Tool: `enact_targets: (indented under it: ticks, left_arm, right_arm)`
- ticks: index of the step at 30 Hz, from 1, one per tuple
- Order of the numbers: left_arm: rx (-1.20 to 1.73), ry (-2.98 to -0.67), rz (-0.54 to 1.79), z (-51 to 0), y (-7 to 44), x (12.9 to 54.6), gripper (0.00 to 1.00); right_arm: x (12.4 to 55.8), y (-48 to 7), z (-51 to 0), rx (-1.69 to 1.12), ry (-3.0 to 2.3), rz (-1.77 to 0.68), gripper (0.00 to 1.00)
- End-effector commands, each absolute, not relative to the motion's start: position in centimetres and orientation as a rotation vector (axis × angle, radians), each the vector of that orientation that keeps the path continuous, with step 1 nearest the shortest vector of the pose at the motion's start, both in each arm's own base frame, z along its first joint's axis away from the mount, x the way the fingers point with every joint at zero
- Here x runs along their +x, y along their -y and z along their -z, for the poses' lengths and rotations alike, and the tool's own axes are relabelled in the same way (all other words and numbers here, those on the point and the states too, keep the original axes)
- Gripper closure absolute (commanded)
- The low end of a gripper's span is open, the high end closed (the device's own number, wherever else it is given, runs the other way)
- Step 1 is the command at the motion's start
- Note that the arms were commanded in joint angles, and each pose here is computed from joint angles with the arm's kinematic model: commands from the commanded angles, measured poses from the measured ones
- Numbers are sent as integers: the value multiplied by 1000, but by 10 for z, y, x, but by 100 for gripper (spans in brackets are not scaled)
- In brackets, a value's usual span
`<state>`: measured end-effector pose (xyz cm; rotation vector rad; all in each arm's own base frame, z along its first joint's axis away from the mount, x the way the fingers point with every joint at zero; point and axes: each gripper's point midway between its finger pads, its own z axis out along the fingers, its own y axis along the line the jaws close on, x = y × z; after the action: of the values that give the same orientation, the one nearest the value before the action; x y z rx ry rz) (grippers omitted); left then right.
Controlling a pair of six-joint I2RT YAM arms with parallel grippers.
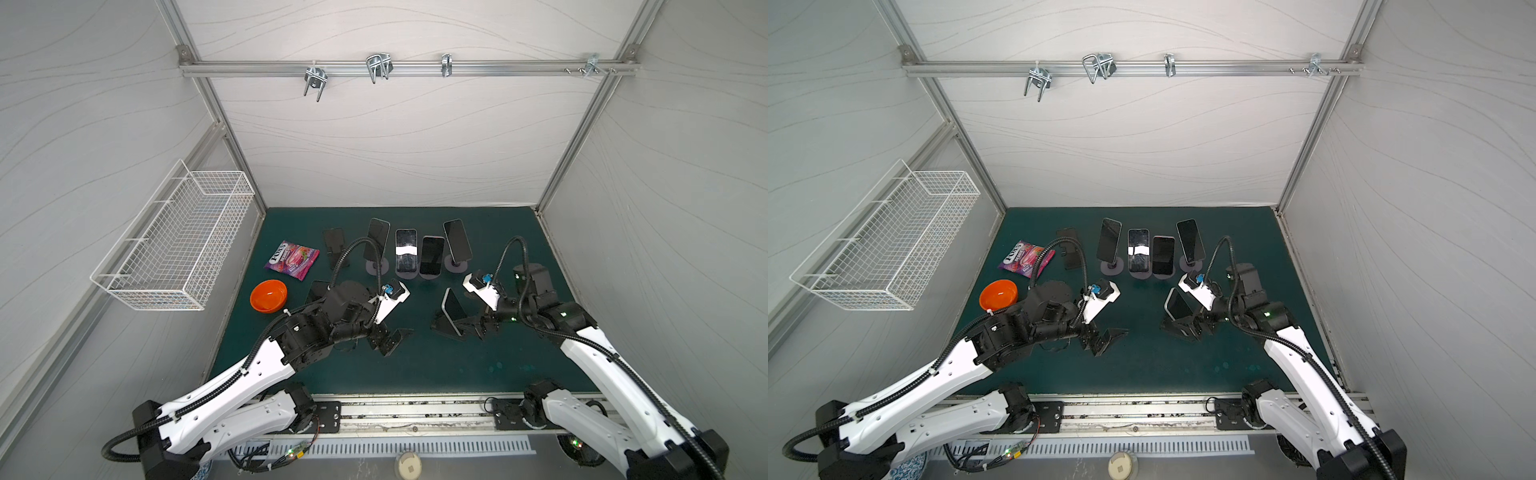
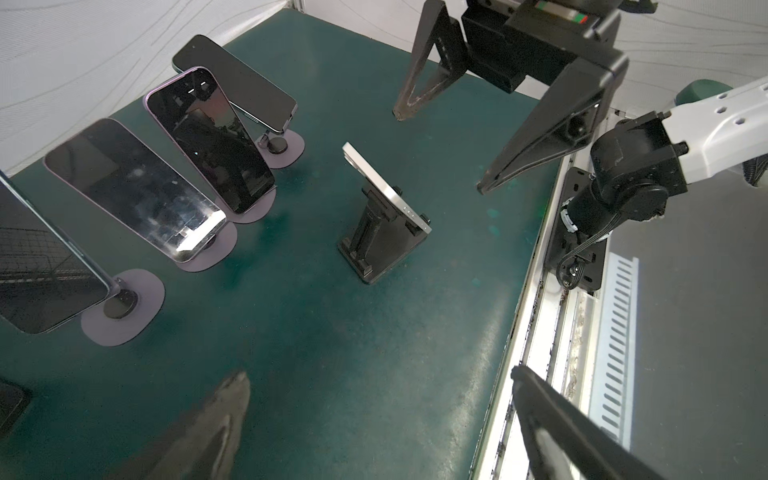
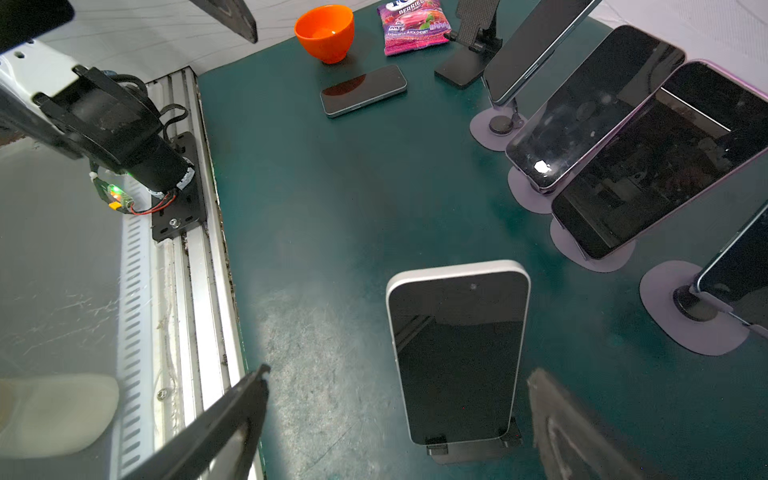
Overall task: Remove the phone from the phone stand
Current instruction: 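Lower the right gripper around the white-backed phone while the left gripper hovers beside it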
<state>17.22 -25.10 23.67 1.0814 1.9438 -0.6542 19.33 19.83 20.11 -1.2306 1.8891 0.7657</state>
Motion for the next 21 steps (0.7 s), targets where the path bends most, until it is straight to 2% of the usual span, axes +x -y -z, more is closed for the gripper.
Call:
enact_targets:
  ticks: [1,21]
  left_arm:
    - [1110,-1883,674,-258,260,173,1]
    - [1085,-1907,715,-259,266,174,1]
  right_arm:
    - [203,-200,-197,-1272,-1835,-725,1]
    - [219,-213,-176,-1296,-1795,-717,1]
